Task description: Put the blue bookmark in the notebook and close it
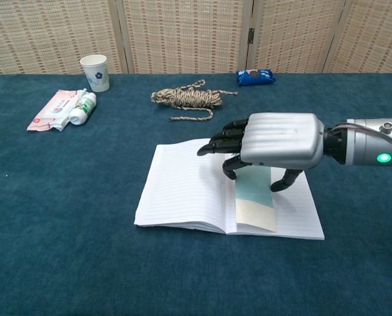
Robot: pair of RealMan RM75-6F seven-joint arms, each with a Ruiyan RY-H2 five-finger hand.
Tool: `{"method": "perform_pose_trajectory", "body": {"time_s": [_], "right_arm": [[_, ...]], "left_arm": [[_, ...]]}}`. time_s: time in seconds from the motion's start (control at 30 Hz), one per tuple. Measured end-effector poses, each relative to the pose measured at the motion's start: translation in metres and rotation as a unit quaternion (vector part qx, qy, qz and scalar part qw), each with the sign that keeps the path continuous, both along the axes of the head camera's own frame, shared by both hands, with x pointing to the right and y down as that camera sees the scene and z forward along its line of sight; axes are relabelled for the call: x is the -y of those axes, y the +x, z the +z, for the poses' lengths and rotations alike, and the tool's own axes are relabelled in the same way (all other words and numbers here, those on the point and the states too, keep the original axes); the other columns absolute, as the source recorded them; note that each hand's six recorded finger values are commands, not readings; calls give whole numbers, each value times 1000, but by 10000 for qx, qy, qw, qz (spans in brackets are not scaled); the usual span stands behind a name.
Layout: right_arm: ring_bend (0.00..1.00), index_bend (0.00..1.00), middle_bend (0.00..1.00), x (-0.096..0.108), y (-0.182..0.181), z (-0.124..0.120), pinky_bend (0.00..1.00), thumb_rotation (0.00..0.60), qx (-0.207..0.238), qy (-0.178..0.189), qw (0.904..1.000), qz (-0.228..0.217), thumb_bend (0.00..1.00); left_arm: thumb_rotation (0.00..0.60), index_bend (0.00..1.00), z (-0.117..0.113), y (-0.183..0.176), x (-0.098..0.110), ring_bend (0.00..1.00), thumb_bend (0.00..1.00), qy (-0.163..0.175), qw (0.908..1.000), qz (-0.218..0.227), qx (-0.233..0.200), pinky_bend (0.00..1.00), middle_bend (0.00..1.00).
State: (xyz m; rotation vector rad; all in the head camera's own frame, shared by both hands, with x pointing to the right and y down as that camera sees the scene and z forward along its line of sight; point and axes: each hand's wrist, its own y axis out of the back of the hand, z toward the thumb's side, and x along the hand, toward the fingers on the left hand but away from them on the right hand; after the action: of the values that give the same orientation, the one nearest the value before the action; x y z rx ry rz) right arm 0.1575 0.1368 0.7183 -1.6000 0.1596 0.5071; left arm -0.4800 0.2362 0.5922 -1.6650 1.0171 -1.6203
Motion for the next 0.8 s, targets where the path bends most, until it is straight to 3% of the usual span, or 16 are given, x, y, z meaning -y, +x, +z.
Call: {"method": "perform_pose_trajectory", "body": {"time_s": [0.5,0.67,0.8], "right_arm": [[118,397,67,0,0,3,185,600,130,-32,9999,23,166],[114,275,54,-1,2,4,185,600,108,-63,9999,21,163],[115,257,52,-1,2,3,185,600,125,-77,9999,26,161]], "left_arm": [[600,179,4,-2,1,0,188,-45,10000,-26,42,0,71],[600,180,3,-2,2,0,188,-16,10000,-26,35,0,71],[600,180,4,-1,1,0,189,-12,10000,-16,33,0,70]]}}
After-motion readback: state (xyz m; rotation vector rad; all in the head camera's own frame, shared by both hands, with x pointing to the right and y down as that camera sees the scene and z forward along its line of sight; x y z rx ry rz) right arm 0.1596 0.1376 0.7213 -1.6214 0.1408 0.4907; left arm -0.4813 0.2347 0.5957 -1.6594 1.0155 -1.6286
